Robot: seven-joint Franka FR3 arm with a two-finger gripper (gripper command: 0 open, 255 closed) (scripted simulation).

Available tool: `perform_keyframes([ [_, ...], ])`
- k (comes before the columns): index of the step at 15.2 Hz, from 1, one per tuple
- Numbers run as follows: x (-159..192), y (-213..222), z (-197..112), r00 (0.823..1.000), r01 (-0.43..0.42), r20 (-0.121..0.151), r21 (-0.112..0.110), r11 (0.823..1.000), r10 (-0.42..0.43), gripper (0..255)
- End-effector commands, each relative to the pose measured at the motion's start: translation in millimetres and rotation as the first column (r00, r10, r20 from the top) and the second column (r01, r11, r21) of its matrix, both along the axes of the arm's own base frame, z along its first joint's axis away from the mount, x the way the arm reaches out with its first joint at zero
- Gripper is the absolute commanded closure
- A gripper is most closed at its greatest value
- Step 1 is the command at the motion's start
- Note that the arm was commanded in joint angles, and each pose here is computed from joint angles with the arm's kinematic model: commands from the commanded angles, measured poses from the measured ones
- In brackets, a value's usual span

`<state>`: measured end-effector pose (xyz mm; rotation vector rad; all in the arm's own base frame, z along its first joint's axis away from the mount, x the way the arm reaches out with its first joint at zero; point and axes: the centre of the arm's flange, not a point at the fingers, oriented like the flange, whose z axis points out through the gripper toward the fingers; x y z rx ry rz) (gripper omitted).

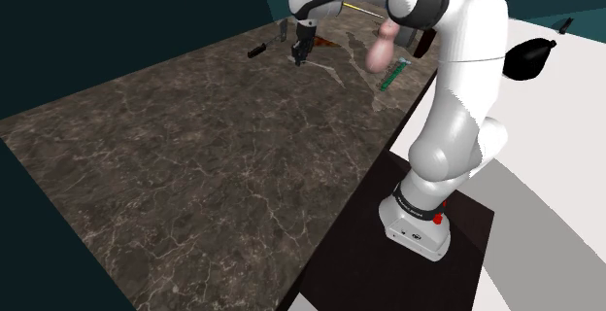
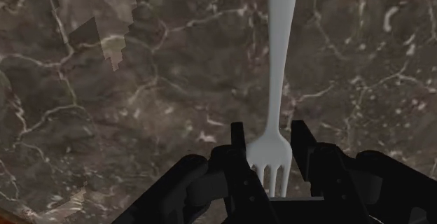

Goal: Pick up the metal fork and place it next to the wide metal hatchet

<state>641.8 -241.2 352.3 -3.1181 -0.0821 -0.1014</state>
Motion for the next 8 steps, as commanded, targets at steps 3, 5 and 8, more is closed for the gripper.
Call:
perform_keyframes([
  [3, -0.9, 1.2, -12.2, 1.0, 0.0, 0.0, 0.0, 1.0, 0.0, 255],
  [5, -0.9, 1.2, -12.3, 1.0, 0.0, 0.0, 0.0, 1.0, 0.0, 255],
  [8, -0.9, 1.2, -12.3, 1.0, 0.0, 0.0, 0.0, 1.0, 0.0, 255],
])
